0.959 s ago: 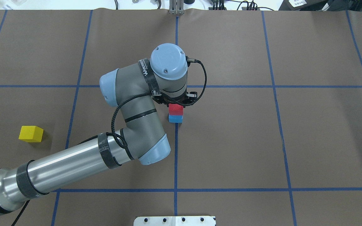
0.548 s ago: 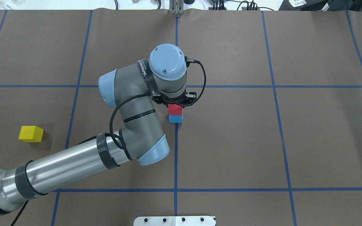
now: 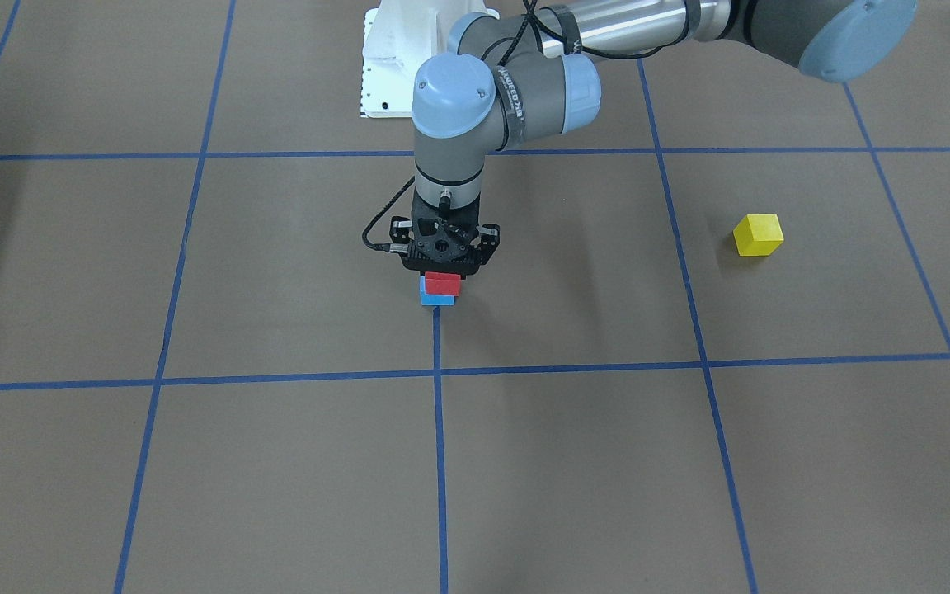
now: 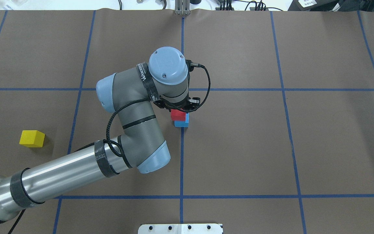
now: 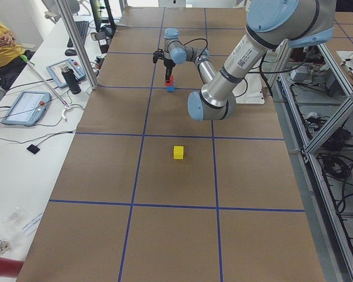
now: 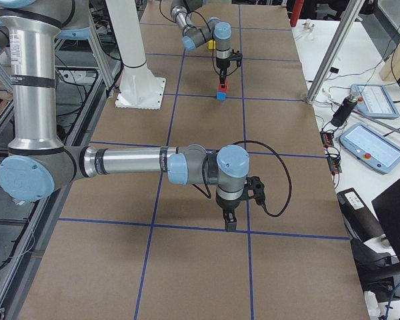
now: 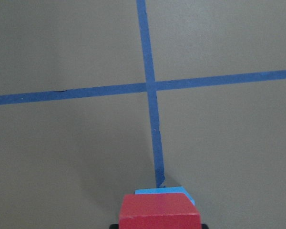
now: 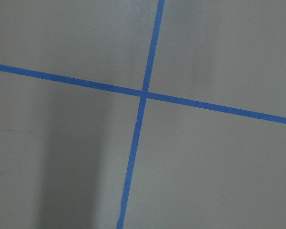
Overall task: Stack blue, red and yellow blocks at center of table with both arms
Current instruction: 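Hold the red cube on the blue cube, then open the left gripper, then withdraw the left gripper and move it over the yellow cube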
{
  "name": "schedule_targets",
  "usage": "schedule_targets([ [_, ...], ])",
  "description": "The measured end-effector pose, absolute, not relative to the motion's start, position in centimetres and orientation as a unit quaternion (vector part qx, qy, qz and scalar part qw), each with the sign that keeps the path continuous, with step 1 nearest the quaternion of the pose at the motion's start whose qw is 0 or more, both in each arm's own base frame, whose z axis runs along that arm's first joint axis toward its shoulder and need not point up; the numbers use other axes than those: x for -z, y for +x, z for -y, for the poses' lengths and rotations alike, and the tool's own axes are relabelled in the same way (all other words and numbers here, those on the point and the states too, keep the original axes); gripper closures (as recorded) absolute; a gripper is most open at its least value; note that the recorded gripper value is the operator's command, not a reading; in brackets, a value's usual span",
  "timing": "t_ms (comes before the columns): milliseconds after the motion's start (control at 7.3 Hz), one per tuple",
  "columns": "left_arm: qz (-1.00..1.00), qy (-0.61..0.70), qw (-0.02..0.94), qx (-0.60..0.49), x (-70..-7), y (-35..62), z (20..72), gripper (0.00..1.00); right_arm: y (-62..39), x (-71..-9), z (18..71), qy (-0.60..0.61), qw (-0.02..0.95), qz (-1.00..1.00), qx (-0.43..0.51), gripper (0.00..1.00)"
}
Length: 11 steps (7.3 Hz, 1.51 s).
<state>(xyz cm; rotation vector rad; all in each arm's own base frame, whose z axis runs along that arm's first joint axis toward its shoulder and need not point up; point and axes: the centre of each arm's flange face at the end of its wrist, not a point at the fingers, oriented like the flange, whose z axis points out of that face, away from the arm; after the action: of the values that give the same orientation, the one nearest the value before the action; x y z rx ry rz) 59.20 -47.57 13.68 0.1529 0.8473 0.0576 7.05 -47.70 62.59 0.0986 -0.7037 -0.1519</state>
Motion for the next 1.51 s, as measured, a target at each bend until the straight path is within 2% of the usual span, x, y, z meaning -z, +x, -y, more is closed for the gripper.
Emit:
schedule_targets([
  [274, -0.413, 0.075, 0.907, -0.03, -13.4, 59.2, 47.3, 0.67, 7.1, -62.6, 47.7, 0.048, 0.935, 0.344, 0.075, 0.0],
  [822, -0.413, 0.073, 0.907, -0.038, -13.5, 60.0, 46.3, 0.39, 7.1, -62.6, 47.8, 0.048, 0.935, 0.343, 0.074, 0.0],
  [959, -0.413, 0.073, 0.907, -0.038, -13.5, 60.0, 46.3, 0.01, 7.1, -62.5, 47.8, 0.049, 0.935, 0.343, 0.074, 0.0],
  [1506, -0.426, 0.083, 0.9, -0.047, -12.0, 58.7, 45.9, 0.0, 7.1, -62.4, 47.9, 0.05, 0.935, 0.343, 0.075, 0.0],
])
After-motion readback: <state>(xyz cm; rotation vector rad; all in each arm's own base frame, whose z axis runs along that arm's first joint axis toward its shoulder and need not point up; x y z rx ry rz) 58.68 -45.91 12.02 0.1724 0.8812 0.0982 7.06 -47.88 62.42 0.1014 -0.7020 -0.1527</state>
